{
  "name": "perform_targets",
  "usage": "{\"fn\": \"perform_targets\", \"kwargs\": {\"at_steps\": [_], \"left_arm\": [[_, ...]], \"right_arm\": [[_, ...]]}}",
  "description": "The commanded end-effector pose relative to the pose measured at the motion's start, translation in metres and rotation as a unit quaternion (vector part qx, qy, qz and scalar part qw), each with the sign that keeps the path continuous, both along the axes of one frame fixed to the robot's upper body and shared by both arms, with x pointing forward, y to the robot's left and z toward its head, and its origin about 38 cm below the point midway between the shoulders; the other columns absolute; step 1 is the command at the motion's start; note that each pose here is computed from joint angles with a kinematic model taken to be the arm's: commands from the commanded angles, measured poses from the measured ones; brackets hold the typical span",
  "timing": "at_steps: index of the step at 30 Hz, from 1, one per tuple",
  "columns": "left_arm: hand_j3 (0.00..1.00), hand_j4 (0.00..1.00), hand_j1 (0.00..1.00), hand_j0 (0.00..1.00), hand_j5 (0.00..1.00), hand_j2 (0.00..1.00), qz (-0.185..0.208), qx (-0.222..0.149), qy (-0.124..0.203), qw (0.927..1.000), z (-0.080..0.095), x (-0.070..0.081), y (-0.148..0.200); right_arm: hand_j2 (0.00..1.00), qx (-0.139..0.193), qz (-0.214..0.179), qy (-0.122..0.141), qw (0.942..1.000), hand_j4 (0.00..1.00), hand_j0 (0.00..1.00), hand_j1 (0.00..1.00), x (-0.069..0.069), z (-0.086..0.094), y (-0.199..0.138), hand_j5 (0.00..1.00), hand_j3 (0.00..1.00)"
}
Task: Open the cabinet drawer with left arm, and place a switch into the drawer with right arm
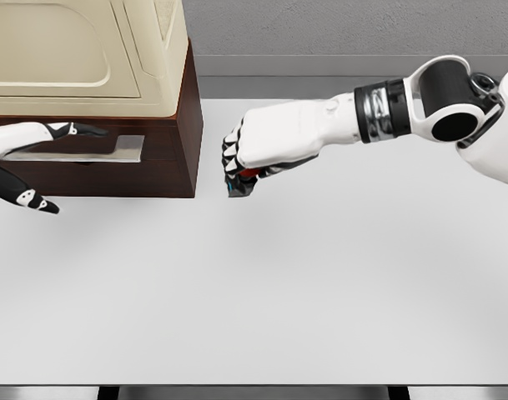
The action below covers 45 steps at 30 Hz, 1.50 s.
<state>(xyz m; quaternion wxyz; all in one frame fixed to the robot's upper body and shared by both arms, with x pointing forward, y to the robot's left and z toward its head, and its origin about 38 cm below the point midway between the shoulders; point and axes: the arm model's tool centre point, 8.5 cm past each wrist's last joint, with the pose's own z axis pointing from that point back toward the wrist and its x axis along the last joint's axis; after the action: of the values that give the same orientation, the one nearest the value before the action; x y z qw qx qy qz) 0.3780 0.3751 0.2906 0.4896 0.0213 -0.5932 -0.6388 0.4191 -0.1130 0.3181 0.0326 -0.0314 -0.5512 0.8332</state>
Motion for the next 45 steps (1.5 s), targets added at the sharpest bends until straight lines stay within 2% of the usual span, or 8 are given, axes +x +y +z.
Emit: {"fn": "perform_targets", "kwargs": {"at_steps": [1,6,14,39,45], "left_arm": [[1.0,1.0,1.0,1.0,1.0,1.0,0.007,-0.003,-0.002,1.0,0.003,0.001,0.003],[1.0,1.0,1.0,1.0,1.0,1.0,0.016,-0.002,0.012,0.9998,-0.004,0.001,0.004],[1.0,1.0,1.0,1.0,1.0,1.0,0.011,-0.01,0.019,0.9997,-0.012,0.0,-0.001],[1.0,1.0,1.0,1.0,1.0,1.0,0.015,-0.015,0.038,0.9991,-0.02,-0.006,0.002],[1.0,1.0,1.0,1.0,1.0,1.0,0.015,-0.018,0.049,0.9985,-0.026,-0.009,0.003]], "right_arm": [[0.4,0.002,-0.001,0.002,1.0,0.4,0.4,0.4,0.0,0.001,0.0,0.4,0.4],[0.4,0.003,0.0,0.003,1.0,0.4,0.4,0.4,0.0,0.001,0.0,0.4,0.4],[0.4,0.002,0.001,0.003,1.0,0.4,0.4,0.4,-0.001,0.0,0.001,0.4,0.4],[0.4,0.004,0.006,0.001,1.0,0.4,0.4,0.4,-0.003,0.001,0.004,0.4,0.4],[0.4,0.01,0.015,-0.003,0.9998,0.4,0.4,0.4,-0.004,0.008,0.011,0.4,0.4]]}}
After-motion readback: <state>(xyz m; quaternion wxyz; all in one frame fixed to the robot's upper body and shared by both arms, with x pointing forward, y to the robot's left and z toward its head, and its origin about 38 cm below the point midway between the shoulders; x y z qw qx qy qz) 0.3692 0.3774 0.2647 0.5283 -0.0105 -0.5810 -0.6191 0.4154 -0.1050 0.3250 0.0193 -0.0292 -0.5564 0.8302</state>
